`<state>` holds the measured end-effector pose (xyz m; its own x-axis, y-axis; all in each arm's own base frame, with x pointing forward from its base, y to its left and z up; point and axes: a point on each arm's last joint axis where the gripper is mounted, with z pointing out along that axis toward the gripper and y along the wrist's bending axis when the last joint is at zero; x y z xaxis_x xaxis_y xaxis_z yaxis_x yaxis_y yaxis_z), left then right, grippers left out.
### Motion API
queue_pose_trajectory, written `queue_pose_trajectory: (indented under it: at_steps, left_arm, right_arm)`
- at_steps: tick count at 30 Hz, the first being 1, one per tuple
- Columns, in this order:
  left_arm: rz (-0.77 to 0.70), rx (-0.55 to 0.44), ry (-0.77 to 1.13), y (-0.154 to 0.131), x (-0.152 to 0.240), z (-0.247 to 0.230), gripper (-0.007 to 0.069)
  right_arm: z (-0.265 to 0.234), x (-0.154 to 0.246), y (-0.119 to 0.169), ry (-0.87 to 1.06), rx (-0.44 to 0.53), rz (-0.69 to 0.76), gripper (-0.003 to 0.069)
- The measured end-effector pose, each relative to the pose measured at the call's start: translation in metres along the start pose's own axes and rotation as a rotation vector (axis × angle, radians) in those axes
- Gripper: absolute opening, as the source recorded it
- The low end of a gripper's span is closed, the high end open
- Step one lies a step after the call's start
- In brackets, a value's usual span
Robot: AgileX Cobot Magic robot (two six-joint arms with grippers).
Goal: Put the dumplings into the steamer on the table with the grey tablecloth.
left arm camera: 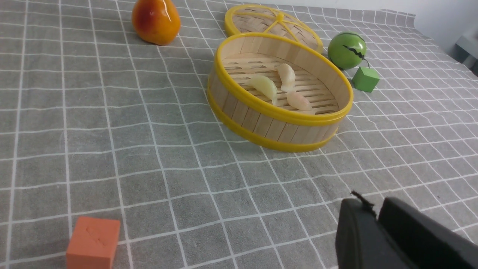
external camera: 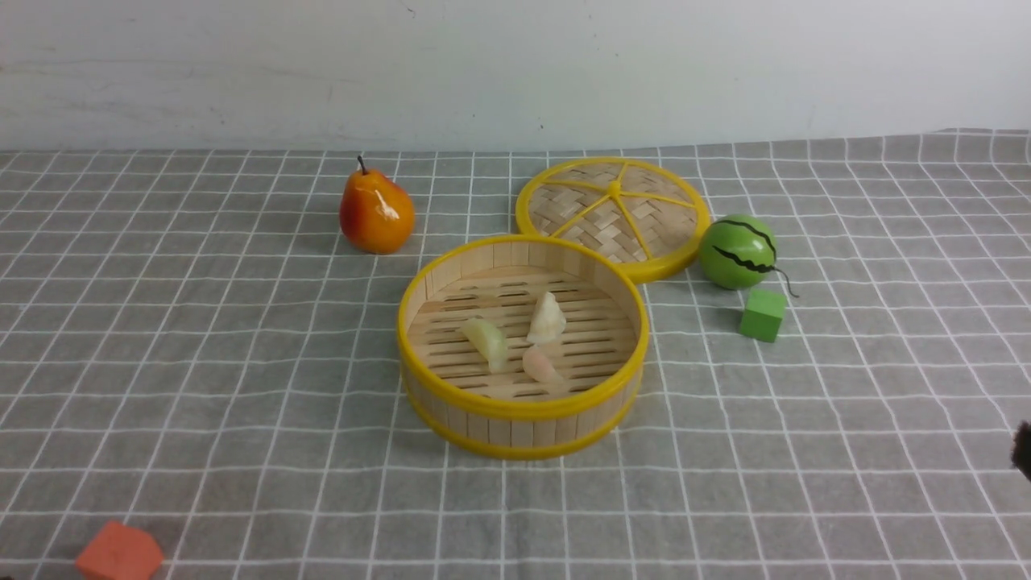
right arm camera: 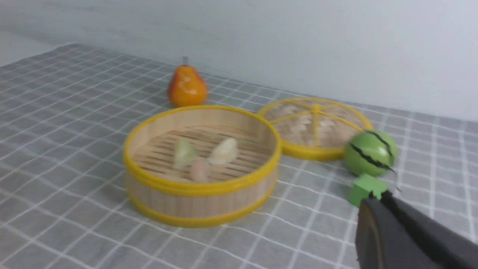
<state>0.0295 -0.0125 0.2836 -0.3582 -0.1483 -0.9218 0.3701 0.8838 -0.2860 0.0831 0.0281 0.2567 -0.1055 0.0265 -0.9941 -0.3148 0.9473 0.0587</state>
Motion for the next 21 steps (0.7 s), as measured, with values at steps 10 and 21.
queue_pose_trajectory:
  at_steps: [10,21]
  left_arm:
    - [0.001,0.0,0.0,0.0,0.0,0.0,0.0085]
    - [0.001,-0.001,0.001,0.0,0.0,0.0,0.0094]
  right_arm:
    - [-0.025,0.07,-0.024,0.03,0.338,0.134,-0.0022]
    - [-0.031,0.085,-0.024,0.149,0.376,0.16,-0.0022]
